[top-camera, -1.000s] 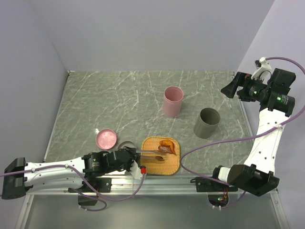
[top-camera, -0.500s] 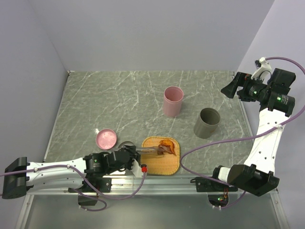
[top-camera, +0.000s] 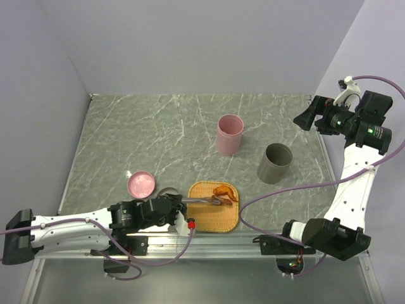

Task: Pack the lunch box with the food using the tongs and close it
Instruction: Pick up the food using the clamp

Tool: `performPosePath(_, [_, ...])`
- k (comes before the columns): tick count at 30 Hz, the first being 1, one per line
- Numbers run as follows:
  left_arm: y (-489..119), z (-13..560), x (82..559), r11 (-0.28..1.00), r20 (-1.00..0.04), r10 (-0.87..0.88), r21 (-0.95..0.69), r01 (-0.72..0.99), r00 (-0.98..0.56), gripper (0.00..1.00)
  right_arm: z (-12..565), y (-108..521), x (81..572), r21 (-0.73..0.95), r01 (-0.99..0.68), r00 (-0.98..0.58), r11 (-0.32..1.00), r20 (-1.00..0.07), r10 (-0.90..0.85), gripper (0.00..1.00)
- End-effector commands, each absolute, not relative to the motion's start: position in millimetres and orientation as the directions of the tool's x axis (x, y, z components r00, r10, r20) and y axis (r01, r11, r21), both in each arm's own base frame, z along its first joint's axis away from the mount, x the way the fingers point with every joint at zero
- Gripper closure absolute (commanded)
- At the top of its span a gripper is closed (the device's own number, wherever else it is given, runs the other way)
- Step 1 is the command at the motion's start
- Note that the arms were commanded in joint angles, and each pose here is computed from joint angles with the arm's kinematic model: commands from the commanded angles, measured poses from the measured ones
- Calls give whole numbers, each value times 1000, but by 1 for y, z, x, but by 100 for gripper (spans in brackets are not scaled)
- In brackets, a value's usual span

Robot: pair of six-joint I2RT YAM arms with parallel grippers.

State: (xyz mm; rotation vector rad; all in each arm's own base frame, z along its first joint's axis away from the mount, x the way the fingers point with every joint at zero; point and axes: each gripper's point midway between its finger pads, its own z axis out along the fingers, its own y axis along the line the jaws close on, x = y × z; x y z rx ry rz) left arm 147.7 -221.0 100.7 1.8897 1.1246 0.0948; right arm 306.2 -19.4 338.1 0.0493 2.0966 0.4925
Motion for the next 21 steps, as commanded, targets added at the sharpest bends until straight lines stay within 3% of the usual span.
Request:
performPosePath(1, [-236, 133, 139, -140, -435, 666, 724, 675, 606, 87, 344, -17, 301, 343, -165, -535, 925, -819, 209, 0])
performPosePath(10, [-233, 141, 127, -145, -487, 658, 666, 732, 574, 95, 344, -15, 303, 361, -175, -536, 916, -815, 219, 0])
performPosePath(21, [-264, 196, 135, 29, -650, 595, 606, 795, 474, 98, 359, -11, 303, 367, -198, -516, 909, -827, 222, 0])
